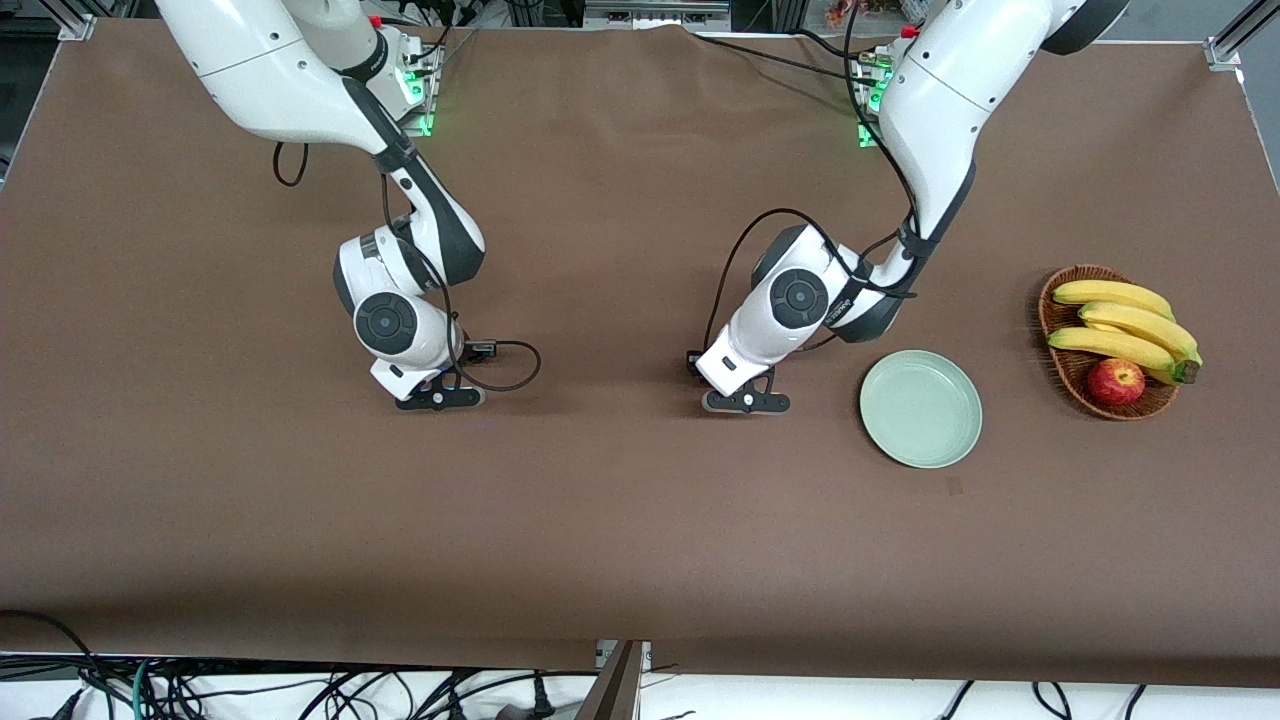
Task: Collect all strawberries into plate
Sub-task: 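Carry the strawberry over the plate while the right gripper grasps another, then release the strawberry onto the plate while the right gripper sets another down, then grasp the second strawberry at the table middle with the left gripper, then carry the strawberry to the plate while the right gripper grasps the last, then release the strawberry on the plate while the right gripper sets one down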
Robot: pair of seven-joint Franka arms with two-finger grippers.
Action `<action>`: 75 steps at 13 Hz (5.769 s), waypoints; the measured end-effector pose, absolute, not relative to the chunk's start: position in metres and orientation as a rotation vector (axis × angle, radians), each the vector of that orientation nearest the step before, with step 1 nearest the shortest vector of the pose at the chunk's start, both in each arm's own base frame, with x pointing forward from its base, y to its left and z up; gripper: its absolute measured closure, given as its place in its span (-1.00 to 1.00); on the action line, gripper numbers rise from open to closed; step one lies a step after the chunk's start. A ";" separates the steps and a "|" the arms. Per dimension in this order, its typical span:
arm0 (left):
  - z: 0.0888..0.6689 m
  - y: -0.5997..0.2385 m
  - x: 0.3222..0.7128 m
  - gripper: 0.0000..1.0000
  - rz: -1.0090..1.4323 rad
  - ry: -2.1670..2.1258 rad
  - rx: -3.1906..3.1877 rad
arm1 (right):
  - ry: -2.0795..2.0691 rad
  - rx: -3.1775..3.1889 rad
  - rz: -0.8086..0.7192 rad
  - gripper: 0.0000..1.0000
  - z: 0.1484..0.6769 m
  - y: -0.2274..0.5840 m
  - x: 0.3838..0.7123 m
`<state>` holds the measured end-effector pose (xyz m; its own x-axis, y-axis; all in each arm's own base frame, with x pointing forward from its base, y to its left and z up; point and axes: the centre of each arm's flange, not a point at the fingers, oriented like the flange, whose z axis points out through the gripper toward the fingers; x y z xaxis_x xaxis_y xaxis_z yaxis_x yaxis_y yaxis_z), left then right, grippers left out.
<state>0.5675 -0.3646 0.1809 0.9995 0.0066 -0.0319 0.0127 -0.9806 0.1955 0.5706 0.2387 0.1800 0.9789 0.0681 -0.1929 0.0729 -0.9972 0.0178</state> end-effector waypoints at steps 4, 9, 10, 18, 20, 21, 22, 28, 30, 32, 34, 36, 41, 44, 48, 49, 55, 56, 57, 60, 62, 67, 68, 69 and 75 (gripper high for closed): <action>0.197 -0.307 0.595 0.30 -0.111 -0.002 3.112 | 0.058 3.146 -0.248 0.36 0.195 0.274 0.568; 0.252 -0.134 0.651 0.30 -0.158 -0.265 3.180 | -0.258 3.262 -0.147 0.36 0.223 0.409 0.549; 0.255 -0.093 0.658 0.30 -0.158 -0.347 3.155 | -0.332 3.298 -0.114 0.36 0.225 0.450 0.542; 0.199 -0.044 0.654 0.16 -0.171 -0.687 2.944 | -0.813 3.586 0.053 0.26 0.161 0.614 0.487; 0.203 -0.047 0.656 -0.21 -0.153 -0.663 2.927 | -0.870 3.602 0.080 -0.18 0.173 0.616 0.497; 0.207 -0.050 0.658 -0.38 -0.142 -0.657 2.921 | -0.897 3.608 0.108 -0.42 0.186 0.612 0.510; 0.214 -0.054 0.659 -0.60 -0.134 -0.660 2.914 | -0.919 3.592 0.119 -0.59 0.200 0.604 0.526; 0.276 -0.146 0.642 -1.00 -0.185 -0.368 2.923 | -0.456 3.365 -0.004 -1.00 0.269 0.476 0.605; 0.263 -0.182 0.622 -1.00 -0.251 -0.266 2.927 | -0.183 3.308 -0.066 -1.00 0.266 0.415 0.611; 0.243 -0.226 0.595 -1.00 -0.283 -0.184 2.939 | -0.020 3.235 -0.181 -1.00 0.257 0.362 0.608; 0.220 -0.266 0.569 -1.00 -0.216 -0.156 2.935 | 0.102 3.168 -0.263 -1.00 0.244 0.312 0.604; 0.203 -0.300 0.545 -1.00 -0.190 -0.134 2.928 | 0.203 3.111 -0.322 -1.00 0.225 0.261 0.600; 0.174 -0.320 0.527 -0.89 -0.160 -0.199 2.942 | 0.314 3.080 -0.295 -1.00 0.197 0.183 0.602; 0.171 -0.317 0.528 -0.20 -0.141 -0.239 2.962 | 0.329 3.081 -0.290 -1.00 0.178 0.177 0.589; 0.176 -0.313 0.532 0.36 -0.154 -0.238 2.974 | 0.332 3.084 -0.272 -0.78 0.181 0.178 0.590; 0.183 -0.309 0.537 0.36 -0.178 -0.234 2.987 | 0.332 3.085 -0.268 -0.56 0.182 0.178 0.590; 0.279 -0.198 0.606 0.36 -0.334 -0.073 3.080 | 0.334 3.090 -0.247 0.06 0.182 0.179 0.591; 0.283 -0.172 0.615 0.36 -0.333 -0.086 3.075 | 0.335 3.091 -0.245 0.28 0.183 0.179 0.591; 0.282 -0.145 0.622 0.36 -0.331 -0.126 3.064 | 0.335 3.091 -0.241 0.30 0.184 0.179 0.591; 0.261 -0.065 0.634 0.36 -0.303 -0.350 2.994 | 0.339 3.101 -0.224 0.30 0.187 0.184 0.592; 0.232 -0.038 0.632 0.36 -0.259 -0.425 2.957 | 0.251 3.173 -0.183 0.30 0.201 0.219 0.592; 0.200 -0.023 0.622 0.35 -0.219 -0.509 2.921 | -0.232 3.358 -0.006 0.30 0.243 0.401 0.563; 0.201 -0.024 0.623 0.22 -0.218 -0.509 2.921 | -0.345 3.392 0.020 0.30 0.240 0.441 0.552; 0.201 -0.024 0.623 0.06 -0.216 -0.510 2.921 | -0.464 3.424 0.035 0.30 0.234 0.478 0.542; 0.254 -0.033 0.637 -1.00 -0.112 -0.538 2.949 | -0.966 3.581 0.109 0.30 0.179 0.609 0.501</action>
<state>0.6367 -0.0331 0.2538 0.9331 -0.3563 -0.0477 -0.3458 -0.9259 0.1522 0.5007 0.6087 0.1786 0.8737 -0.4785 -0.0880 -0.4469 -0.7178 -0.5340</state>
